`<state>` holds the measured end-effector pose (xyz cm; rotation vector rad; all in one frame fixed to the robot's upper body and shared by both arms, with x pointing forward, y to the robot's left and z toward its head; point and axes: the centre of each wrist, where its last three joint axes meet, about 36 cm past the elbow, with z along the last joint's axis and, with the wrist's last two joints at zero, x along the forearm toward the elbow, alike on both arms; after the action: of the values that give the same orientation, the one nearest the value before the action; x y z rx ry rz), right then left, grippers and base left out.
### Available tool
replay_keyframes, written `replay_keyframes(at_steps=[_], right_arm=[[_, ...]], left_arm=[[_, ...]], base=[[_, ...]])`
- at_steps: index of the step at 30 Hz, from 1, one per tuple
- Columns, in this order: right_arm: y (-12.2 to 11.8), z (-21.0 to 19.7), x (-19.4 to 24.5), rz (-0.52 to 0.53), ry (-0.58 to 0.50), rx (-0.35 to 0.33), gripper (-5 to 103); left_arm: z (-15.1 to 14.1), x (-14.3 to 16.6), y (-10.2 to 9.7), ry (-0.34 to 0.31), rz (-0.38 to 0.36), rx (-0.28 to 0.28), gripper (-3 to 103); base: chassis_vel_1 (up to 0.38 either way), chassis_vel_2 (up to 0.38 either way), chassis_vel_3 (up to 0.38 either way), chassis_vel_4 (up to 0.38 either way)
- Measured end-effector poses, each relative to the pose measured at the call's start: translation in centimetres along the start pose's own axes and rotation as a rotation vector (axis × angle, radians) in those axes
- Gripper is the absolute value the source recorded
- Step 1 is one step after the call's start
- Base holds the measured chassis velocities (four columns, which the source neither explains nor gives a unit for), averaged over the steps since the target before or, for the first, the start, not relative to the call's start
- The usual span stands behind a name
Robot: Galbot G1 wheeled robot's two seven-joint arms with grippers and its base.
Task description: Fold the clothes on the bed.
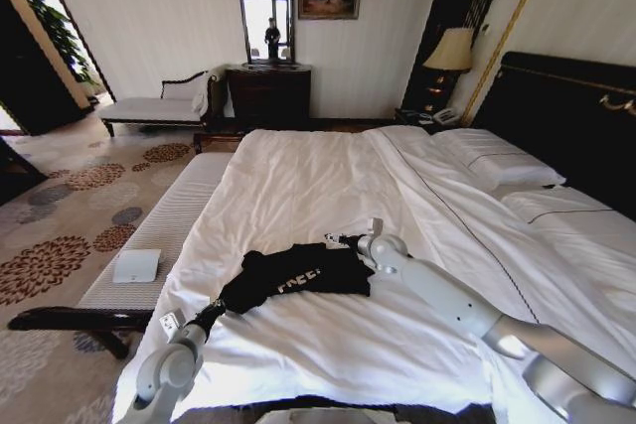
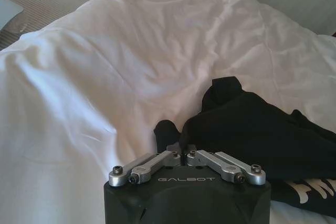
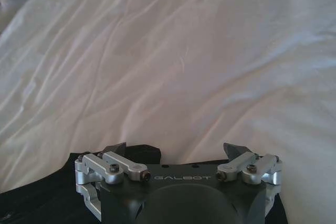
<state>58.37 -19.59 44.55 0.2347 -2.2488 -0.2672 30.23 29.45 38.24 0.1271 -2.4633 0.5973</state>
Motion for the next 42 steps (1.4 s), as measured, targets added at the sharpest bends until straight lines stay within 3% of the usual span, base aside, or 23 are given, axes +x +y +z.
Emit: replay_keyframes(at_steps=[2,4,5,9,14,23,26,31,33,36,42], right_arm=[[1.3,-0.5,-0.4,0.025,0.032,0.015,100],[4.1,-1.5,-1.1,0.052,0.075,0.032,100],[4.1,-1.5,-1.1,0.052,0.075,0.032,100],[8.6,-2.7,-2.5,0.039,0.089,0.047,100],[10.9,-2.7,-3.9,0.124,0.136,0.091,100],[11.0,-2.1,-4.6,0.245,0.2,0.132,100],[10.8,-1.9,-4.8,0.26,0.208,0.13,92],[9.7,-1.6,-5.5,0.29,0.212,0.119,65],[9.5,-1.6,-5.5,0.291,0.213,0.117,65],[8.8,-1.6,-5.5,0.287,0.206,0.11,49],[7.9,-1.6,-5.1,0.279,0.168,0.083,33]], left_arm=[[0.1,-0.1,0.0,0.0,-0.001,0.002,0],[0.1,-0.2,0.0,-0.001,-0.001,0.003,0],[0.1,-0.2,0.0,-0.001,-0.001,0.003,0],[-0.1,-0.2,0.1,-0.007,-0.004,0.002,0],[-0.2,-0.2,0.3,-0.013,-0.006,0.002,0],[-0.6,-0.4,0.2,-0.021,0.002,0.002,0],[-0.6,-0.6,0.0,-0.02,0.004,0.002,0],[-0.6,-0.9,0.0,-0.018,0.003,0.002,0],[-0.7,-0.9,0.0,-0.019,0.003,0.001,0],[-0.8,-1.0,0.1,-0.02,0.001,-0.002,0],[-0.9,-1.2,0.1,-0.022,0.001,-0.004,0]], base=[[0.0,0.0,0.0,0.0],[0.0,0.0,0.0,0.0],[0.0,0.0,0.0,0.0],[0.0,0.0,0.0,0.0],[0.0,0.0,0.0,0.0],[0.0,0.0,0.0,0.0],[0.0,0.0,0.0,0.0],[0.0,0.0,0.0,0.0],[0.0,0.0,0.0,0.0],[0.0,0.0,0.0,0.0],[0.0,0.0,0.0,0.0]])
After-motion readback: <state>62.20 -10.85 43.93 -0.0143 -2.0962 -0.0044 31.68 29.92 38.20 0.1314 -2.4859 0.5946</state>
